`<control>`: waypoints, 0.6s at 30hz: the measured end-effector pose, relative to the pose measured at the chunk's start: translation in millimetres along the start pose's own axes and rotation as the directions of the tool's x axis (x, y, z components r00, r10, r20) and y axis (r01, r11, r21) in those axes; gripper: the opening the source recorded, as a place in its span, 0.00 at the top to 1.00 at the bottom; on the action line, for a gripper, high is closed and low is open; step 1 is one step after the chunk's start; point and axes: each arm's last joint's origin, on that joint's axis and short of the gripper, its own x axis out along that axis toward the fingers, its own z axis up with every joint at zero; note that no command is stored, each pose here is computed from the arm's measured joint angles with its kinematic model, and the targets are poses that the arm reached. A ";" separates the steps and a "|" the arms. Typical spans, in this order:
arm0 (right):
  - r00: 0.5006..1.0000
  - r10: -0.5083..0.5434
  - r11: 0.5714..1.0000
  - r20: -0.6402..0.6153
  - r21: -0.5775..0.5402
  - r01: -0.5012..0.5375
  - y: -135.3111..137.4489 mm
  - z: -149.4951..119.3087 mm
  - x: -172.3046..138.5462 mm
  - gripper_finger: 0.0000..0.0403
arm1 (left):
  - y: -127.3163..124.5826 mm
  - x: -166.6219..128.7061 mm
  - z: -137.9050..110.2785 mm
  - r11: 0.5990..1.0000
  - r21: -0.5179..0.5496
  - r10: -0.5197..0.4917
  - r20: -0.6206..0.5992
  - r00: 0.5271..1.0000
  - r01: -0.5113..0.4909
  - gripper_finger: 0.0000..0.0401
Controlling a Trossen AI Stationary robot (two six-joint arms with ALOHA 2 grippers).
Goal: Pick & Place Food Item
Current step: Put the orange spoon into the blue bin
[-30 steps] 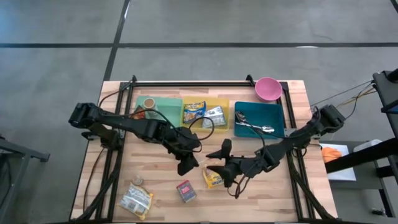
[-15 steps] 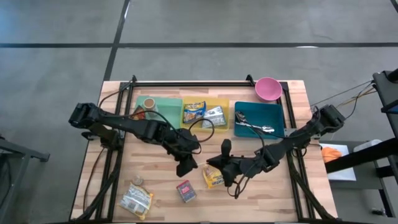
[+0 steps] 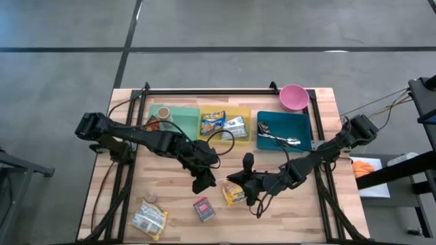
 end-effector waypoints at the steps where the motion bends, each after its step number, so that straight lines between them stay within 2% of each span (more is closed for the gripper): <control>1: 1.000 -0.001 1.000 -0.001 0.011 0.001 -0.1 -0.1 0.1 0.98 | 0.0 0.0 -0.1 1.000 0.000 -0.001 -0.001 1.000 0.001 0.66; 5: 0.999 -0.036 0.999 -0.025 0.030 0.037 -0.9 -1.2 0.0 0.98 | -0.6 -3.0 -0.8 1.000 -0.016 0.002 -0.002 1.000 -0.002 0.57; 9: 0.995 -0.073 0.995 -0.070 0.061 0.077 -3.1 -4.1 -1.3 0.98 | -0.8 -16.5 -4.6 0.997 -0.043 0.064 0.012 0.998 -0.063 0.54; 14: 0.992 -0.102 0.985 -0.078 0.132 0.112 -9.9 -3.1 -4.3 0.98 | -11.2 -49.2 -11.0 0.990 -0.024 0.140 0.123 0.983 -0.138 0.54; 18: 0.987 -0.097 0.958 -0.131 0.256 0.128 -20.6 -6.9 -9.0 0.98 | -19.1 -76.0 -20.8 0.966 0.002 0.249 0.249 0.936 -0.257 0.54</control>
